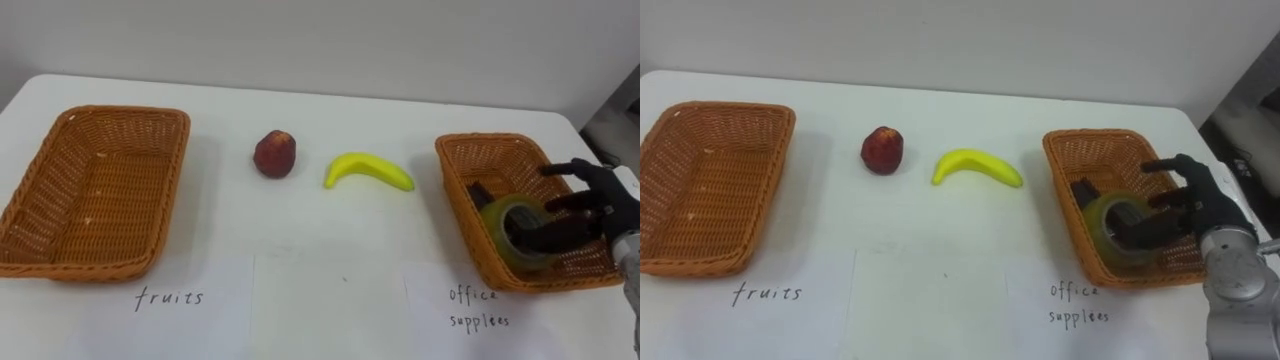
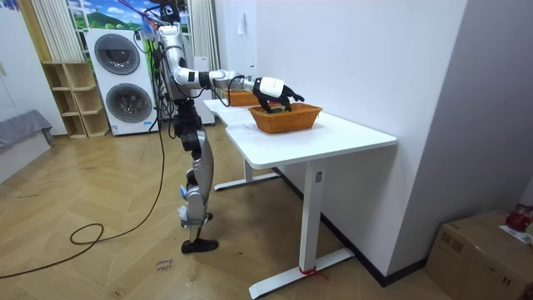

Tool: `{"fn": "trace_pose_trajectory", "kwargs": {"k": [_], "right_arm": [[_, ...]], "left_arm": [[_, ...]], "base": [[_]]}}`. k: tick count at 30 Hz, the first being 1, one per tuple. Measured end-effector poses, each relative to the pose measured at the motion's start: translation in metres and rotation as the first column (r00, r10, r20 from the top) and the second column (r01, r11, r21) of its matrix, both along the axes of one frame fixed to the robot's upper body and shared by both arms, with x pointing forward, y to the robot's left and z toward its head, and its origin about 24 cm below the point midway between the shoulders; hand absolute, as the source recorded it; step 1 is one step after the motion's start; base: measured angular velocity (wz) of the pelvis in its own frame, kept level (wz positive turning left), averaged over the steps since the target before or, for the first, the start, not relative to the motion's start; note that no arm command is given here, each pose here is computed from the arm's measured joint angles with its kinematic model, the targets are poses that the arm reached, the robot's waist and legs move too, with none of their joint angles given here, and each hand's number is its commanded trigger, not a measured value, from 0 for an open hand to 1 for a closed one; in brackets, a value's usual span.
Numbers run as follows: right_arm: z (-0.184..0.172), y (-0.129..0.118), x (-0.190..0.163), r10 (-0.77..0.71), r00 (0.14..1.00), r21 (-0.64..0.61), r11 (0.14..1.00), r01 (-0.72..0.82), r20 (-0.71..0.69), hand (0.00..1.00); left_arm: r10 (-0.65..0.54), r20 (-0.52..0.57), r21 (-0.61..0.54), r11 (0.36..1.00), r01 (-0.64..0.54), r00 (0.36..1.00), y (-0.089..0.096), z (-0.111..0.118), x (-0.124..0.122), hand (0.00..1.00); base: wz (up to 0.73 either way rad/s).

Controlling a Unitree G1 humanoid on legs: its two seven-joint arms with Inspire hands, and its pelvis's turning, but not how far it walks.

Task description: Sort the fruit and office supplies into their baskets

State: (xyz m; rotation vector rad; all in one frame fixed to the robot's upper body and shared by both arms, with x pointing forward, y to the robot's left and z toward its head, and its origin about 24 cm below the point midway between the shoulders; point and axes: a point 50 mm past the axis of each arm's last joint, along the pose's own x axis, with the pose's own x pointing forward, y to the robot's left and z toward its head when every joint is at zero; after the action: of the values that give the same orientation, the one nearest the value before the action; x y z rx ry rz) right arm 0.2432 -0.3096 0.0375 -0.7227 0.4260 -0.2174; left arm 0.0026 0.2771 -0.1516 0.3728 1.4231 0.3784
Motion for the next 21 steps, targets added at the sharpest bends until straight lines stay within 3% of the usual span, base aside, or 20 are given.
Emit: {"fn": "trace_pose_trajectory", "kwargs": {"k": [21], "right_arm": [[0.006, 0.002, 0.0044, 0.008, 1.0, 0.0, 1.0, -0.008, 0.03, 0.0]], "left_arm": [[0.006, -0.047, -0.016, 1.0, -0.007, 0.999, -0.0032, -0.0034, -0.0089, 0.0]], "base": [[0.0]]}}
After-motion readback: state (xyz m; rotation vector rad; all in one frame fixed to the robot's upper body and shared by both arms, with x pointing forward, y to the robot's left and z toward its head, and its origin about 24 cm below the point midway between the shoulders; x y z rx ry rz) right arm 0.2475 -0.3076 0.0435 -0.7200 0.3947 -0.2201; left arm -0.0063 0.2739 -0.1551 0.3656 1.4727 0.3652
